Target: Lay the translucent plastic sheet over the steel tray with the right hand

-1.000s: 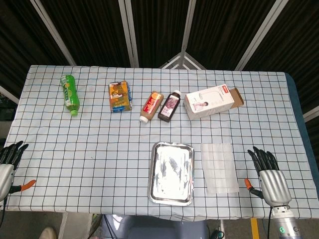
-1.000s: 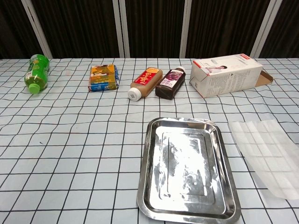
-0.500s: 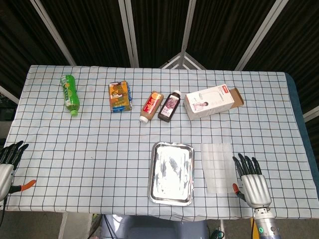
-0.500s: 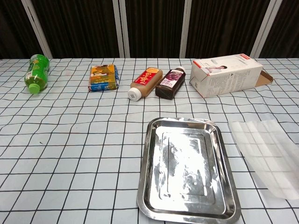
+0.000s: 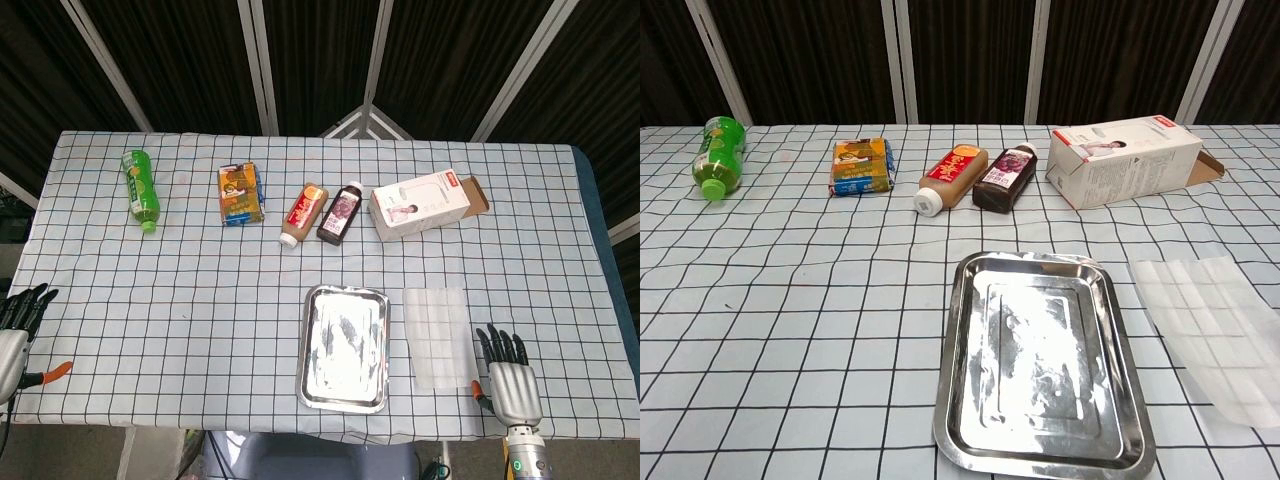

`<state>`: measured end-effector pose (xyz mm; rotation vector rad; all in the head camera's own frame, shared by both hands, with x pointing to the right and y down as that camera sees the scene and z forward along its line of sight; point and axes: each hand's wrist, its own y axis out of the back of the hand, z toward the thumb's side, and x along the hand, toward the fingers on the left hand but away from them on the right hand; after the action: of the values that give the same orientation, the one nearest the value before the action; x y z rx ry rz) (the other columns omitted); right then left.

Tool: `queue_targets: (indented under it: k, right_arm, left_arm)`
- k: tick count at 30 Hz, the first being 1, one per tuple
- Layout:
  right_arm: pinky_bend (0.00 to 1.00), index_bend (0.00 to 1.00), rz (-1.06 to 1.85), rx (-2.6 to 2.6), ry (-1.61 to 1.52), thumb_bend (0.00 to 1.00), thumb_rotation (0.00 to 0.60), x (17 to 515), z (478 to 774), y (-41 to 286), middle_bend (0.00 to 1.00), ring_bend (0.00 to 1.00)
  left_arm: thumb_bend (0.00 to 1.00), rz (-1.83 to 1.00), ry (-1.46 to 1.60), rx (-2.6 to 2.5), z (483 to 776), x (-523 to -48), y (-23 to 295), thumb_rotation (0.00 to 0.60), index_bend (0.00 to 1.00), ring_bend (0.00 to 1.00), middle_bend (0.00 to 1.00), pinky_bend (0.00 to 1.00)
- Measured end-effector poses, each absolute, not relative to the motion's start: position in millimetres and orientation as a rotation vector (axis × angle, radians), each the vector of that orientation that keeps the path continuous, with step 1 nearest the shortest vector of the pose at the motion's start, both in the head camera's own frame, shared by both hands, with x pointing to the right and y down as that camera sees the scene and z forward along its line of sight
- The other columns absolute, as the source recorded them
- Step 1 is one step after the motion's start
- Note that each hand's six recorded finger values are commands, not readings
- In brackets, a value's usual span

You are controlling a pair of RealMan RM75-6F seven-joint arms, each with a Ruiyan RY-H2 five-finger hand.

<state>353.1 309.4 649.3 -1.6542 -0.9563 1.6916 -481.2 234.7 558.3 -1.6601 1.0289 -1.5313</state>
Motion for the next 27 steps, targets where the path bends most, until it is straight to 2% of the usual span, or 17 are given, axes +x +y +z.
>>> queue_targets:
  k: [15, 27]
  right_arm:
    - [0.0, 0.0, 1.779, -1.657, -0.901, 0.4, 0.6, 365.2, 666.1, 328.3, 0.0, 0.0]
    - [0.0, 0.01, 1.713, -1.664, -0.949, 0.4, 0.6, 360.1, 674.3, 322.5, 0.0, 0.0]
  left_arm:
    - [0.0, -1.527, 1.032, -1.66, 557.2, -481.5, 234.7, 0.6, 0.0, 0.0, 0.0, 0.0]
    - [0.0, -1.529, 1.042, -1.656, 556.4, -482.7, 234.5, 0.6, 0.0, 0.0, 0.0, 0.0]
